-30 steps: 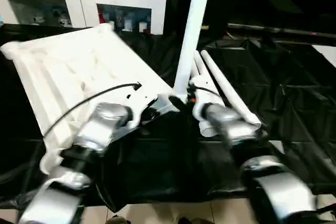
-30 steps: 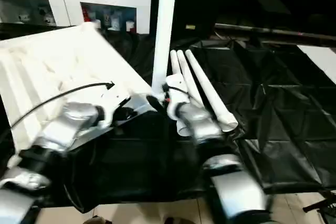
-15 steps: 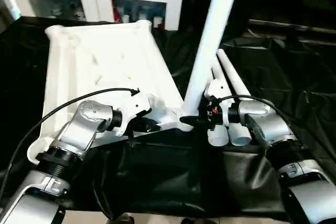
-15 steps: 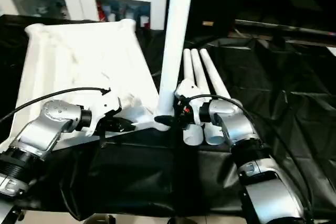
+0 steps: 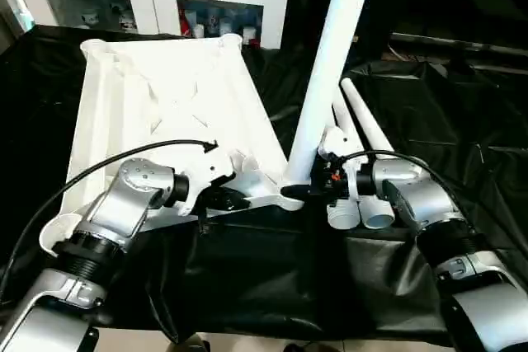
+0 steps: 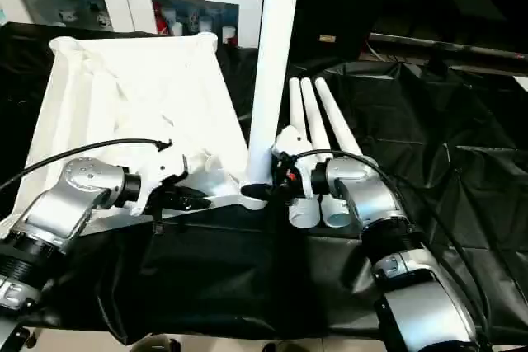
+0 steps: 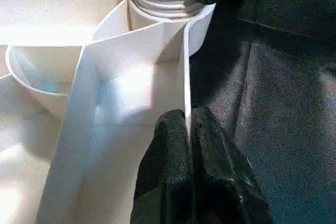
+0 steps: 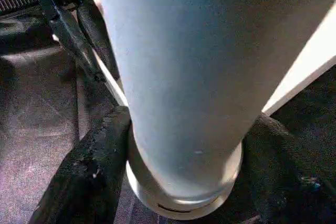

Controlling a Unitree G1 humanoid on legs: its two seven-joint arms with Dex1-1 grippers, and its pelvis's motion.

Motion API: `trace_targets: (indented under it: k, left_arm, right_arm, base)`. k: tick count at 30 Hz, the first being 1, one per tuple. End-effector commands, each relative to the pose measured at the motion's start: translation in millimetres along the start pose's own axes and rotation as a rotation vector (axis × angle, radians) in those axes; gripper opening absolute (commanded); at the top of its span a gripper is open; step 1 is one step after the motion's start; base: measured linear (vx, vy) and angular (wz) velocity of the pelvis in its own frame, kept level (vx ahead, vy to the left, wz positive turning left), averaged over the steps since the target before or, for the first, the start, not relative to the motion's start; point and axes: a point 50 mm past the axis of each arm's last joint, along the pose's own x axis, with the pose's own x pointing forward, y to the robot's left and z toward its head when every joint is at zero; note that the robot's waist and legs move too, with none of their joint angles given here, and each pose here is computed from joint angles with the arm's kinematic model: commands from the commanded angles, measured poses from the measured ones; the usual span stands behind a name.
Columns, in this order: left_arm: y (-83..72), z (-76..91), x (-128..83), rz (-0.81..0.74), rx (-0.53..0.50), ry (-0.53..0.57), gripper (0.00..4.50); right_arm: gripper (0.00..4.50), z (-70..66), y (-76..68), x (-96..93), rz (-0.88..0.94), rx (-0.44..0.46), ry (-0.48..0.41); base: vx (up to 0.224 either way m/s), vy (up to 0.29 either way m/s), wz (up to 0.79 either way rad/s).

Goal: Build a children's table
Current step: Rotate leg to tighten

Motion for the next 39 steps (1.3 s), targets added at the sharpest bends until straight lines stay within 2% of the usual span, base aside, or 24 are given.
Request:
trace_targets:
  k: [1,2,4,5,6,7,9,10,11,13,15,16,18,21,25,28,32,34,36,38,39]
  left_arm:
    - [-6.4,-1.3,8.2,-0.038,-0.018,-0.015,0.0]
    - [-6.3,-1.3,8.4,-0.036,-0.02,-0.015,0.0]
    - [2.2,-1.4,13.9,0.065,-0.067,-0.008,0.0]
    - [2.2,-1.4,13.9,0.065,-0.067,-0.008,0.0]
    - [10.4,-1.1,18.8,0.161,-0.094,0.006,0.0]
    - [15.1,-0.1,22.5,0.22,-0.115,0.011,0.0]
    - [18.0,0.5,24.9,0.258,-0.128,0.015,0.0]
    - [22.1,3.2,30.0,0.318,-0.159,0.013,0.0]
    - [24.5,8.1,37.7,0.368,-0.191,0.003,0.0]
    - [25.8,15.8,49.1,0.42,-0.227,-0.011,0.0]
    - [24.9,21.2,56.5,0.434,-0.237,-0.022,0.0]
    - [24.0,24.5,60.6,0.437,-0.234,-0.03,0.0]
    - [22.4,28.4,65.6,0.429,-0.223,-0.041,0.0]
    - [22.0,29.1,66.0,0.423,-0.214,-0.046,0.0]
    - [20.8,24.7,59.4,0.376,-0.186,-0.066,0.0]
    - [19.9,17.3,49.8,0.328,-0.153,-0.068,0.0]
    - [16.7,5.9,35.1,0.241,-0.124,-0.049,0.0]
    - [15.7,4.3,32.7,0.222,-0.122,-0.047,0.0]
    - [10.2,-0.6,23.8,0.133,-0.098,-0.034,0.0]
    - [9.4,-1.3,22.6,0.12,-0.092,-0.031,0.0]
    - [6.2,-3.2,17.6,0.069,-0.08,-0.029,0.0]
  right_arm:
    - [2.74,-6.6,2.1,3.8,-0.032,0.042,-0.006]
    - [2.73,-7.1,2.0,4.2,-0.037,0.046,-0.006]
    - [2.72,-22.6,-1.3,16.4,-0.218,0.13,0.031]
    - [2.72,-22.6,-1.3,16.4,-0.218,0.13,0.031]
    - [2.72,-29.1,-2.7,25.2,-0.335,0.19,0.034]
    - [2.72,-32.1,-3.5,30.7,-0.409,0.235,0.032]
    - [2.7,-34.1,-3.7,34.1,-0.457,0.264,0.033]
    - [2.7,-35.2,-4.2,40.7,-0.537,0.319,0.028]
    - [2.7,-33.3,-2.8,50.7,-0.6,0.369,0.023]
    - [2.7,-26.9,2.3,67.0,-0.637,0.41,0.01]
    - [2.7,-18.5,8.2,79.6,-0.605,0.395,-0.009]
    - [3.05,-12.4,12.3,86.6,-0.569,0.375,-0.027]
    - [3.4,-3.1,15.2,93.5,-0.534,0.339,-0.056]
    - [3.76,-0.7,15.2,94.1,-0.526,0.331,-0.065]
    - [3.85,4.9,7.5,85.7,-0.514,0.29,-0.107]
    - [3.85,6.4,-0.8,70.3,-0.449,0.25,-0.132]
    - [3.85,3.9,-8.4,42.2,-0.315,0.14,-0.105]
    - [3.85,3.4,-9.7,37.0,-0.295,0.127,-0.1]
    - [3.85,0.8,-14.0,16.8,-0.232,0.062,-0.047]
    - [3.85,0.4,-14.5,13.9,-0.223,0.052,-0.038]
    - [3.85,-0.8,-15.3,3.7,-0.18,0.016,-0.005]
  base:
    - [0.0,0.0,0.0]
    - [0.0,0.0,0.0]
    - [0.0,0.0,0.0]
    - [0.0,0.0,0.0]
    - [0.0,0.0,0.0]
    - [0.0,0.0,0.0]
    - [-0.027,0.002,0.01]
    - [-0.055,0.009,0.0]
    - [-0.055,0.009,0.0]
    - [-0.058,0.015,0.0]
    - [-0.028,0.01,-0.01]
    - [0.0,0.0,0.0]
    - [0.0,0.0,0.0]
    - [-0.008,0.034,-0.04]
    - [0.0,0.0,0.0]
    - [0.0,0.0,0.0]
    - [0.0,0.0,0.0]
    - [0.0,0.0,0.0]
    - [0.0,0.0,0.0]
    - [0.0,0.0,0.0]
    - [0.054,-0.016,0.04]
